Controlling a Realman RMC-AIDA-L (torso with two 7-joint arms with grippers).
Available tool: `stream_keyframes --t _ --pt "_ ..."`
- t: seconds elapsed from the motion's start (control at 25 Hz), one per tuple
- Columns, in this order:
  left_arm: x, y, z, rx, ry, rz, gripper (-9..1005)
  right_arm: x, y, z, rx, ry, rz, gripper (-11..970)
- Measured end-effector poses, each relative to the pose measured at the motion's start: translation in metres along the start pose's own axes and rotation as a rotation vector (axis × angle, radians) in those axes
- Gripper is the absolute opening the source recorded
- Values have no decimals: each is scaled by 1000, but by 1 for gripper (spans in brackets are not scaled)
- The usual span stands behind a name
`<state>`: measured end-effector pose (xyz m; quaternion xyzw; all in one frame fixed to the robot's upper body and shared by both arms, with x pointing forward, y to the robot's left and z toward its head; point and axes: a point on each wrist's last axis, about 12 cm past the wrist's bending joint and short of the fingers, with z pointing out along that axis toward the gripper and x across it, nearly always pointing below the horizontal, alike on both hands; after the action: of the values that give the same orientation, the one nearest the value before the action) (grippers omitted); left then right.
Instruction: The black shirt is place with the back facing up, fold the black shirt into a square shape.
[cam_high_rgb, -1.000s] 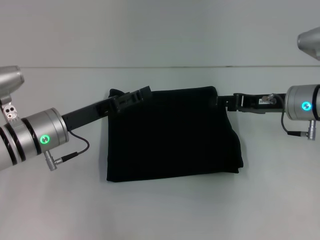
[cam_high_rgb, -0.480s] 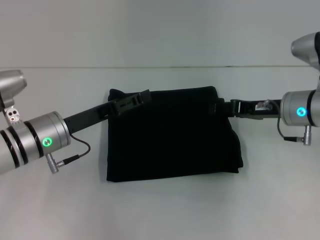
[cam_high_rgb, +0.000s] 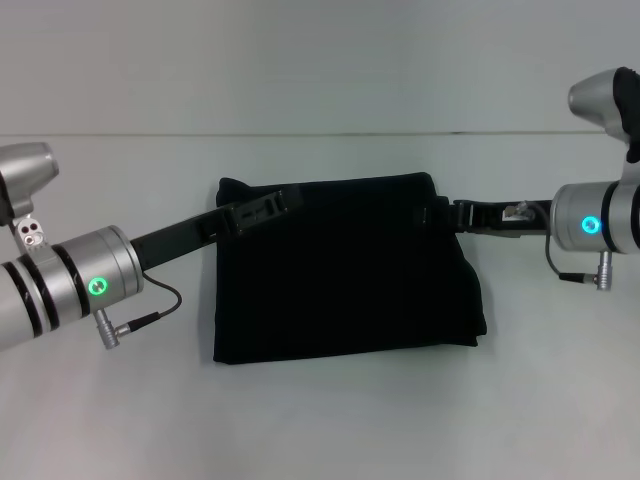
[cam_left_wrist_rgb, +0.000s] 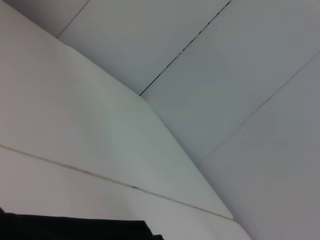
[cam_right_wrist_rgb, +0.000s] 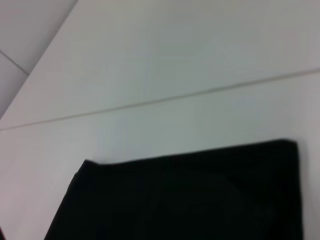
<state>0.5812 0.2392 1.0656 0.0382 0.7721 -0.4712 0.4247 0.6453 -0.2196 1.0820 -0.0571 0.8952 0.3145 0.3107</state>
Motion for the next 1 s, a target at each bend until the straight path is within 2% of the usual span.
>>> stream_keyframes --t 0.32,0.52,0.8,1.0 --pt "-1 3 -2 -23 -11 -5 966 -24 -2 -14 11 -63 -47 682" --pt "0 4 0 -36 -11 -7 966 -32 12 -9 -21 -59 -128 681" --pt "3 5 0 -42 -10 -14 964 -24 31 15 -8 -72 -316 424" --pt "6 5 1 -46 -3 -25 962 -15 32 28 39 -67 -392 287"
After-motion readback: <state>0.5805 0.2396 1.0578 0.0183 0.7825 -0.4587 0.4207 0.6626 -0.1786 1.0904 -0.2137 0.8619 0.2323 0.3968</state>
